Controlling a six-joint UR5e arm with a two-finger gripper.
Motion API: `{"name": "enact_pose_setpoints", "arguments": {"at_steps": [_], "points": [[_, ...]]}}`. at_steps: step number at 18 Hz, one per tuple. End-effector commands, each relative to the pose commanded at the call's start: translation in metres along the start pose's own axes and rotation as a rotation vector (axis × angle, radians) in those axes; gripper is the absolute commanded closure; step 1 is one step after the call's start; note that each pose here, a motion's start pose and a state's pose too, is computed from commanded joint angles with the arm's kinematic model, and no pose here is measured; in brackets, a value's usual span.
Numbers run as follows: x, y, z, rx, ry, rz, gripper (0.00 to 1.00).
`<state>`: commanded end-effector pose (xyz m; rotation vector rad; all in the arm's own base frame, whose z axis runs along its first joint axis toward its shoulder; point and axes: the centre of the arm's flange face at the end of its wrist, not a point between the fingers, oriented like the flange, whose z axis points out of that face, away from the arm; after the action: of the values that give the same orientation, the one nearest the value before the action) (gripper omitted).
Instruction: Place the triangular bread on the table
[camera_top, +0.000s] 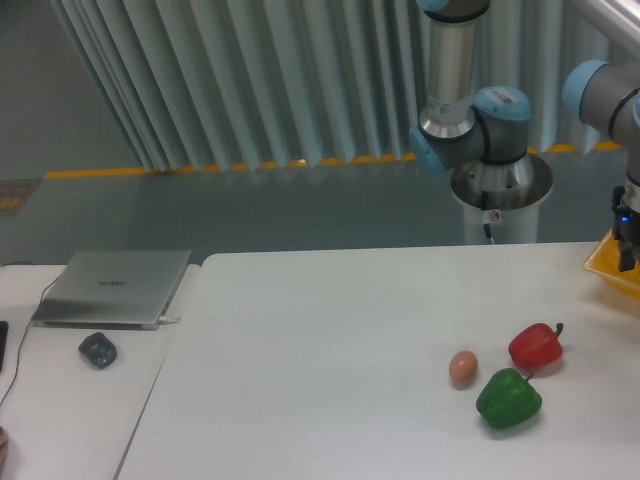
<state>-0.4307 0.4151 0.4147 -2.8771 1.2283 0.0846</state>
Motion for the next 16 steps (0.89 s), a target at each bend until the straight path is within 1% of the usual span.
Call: {"name": "enact_pose_setpoints", "arguments": {"at_steps": [7,8,9,10,12,14,16], "points": [[0.001,0.001,-0.001,0.000,0.000,-0.003,0.00],[0.002,0.002,0.000,-0.007,0.005,-0.020,0.00],[0.005,0.010,0.000,-0.009,0.010,-0.052,0.00],[0.019,0.033,-0.007,-0.027,-0.004,-0.111,0.00],[0.034,0.061,-0.017,-0.050,-0.009,-0.149,0.00],[0.044,0.069,-0.018,-0.117,0.010,-0.115,0.00],[0.046,0.079,-0.021,-0.179,0.017,-0.115,0.00]]}}
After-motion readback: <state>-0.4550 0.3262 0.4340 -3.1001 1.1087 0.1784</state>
